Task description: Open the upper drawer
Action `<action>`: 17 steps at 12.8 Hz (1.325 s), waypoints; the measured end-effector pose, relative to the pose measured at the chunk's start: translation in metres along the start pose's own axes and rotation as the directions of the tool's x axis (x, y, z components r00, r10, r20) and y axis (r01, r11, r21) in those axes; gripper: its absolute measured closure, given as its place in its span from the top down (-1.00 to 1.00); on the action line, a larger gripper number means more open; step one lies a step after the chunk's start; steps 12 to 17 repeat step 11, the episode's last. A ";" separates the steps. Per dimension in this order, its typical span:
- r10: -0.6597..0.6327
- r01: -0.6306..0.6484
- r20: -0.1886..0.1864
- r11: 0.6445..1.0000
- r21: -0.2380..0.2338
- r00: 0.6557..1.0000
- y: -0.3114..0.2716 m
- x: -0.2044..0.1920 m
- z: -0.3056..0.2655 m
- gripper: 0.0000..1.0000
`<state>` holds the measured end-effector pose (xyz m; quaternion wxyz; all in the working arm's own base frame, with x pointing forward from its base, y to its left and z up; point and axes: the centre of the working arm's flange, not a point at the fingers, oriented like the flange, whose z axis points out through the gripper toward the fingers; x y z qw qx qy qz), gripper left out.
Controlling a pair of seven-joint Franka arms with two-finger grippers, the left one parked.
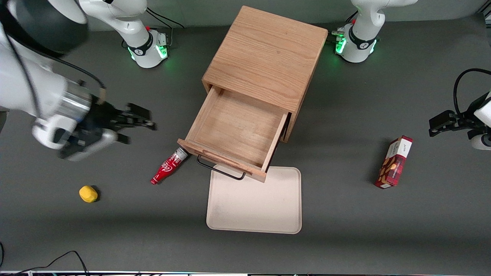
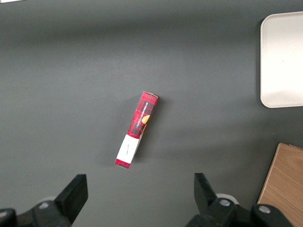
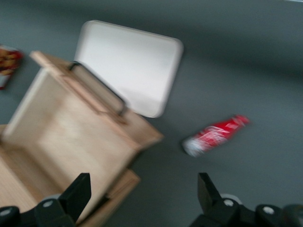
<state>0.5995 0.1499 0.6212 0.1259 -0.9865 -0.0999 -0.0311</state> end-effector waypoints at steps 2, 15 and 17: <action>0.073 -0.074 -0.017 0.993 -0.094 0.997 0.040 -0.033 -0.026 1.00; 0.225 -0.245 -0.113 0.947 -0.210 0.968 0.168 -0.073 -0.047 1.00; 0.225 -0.245 -0.113 0.947 -0.210 0.968 0.168 -0.073 -0.047 1.00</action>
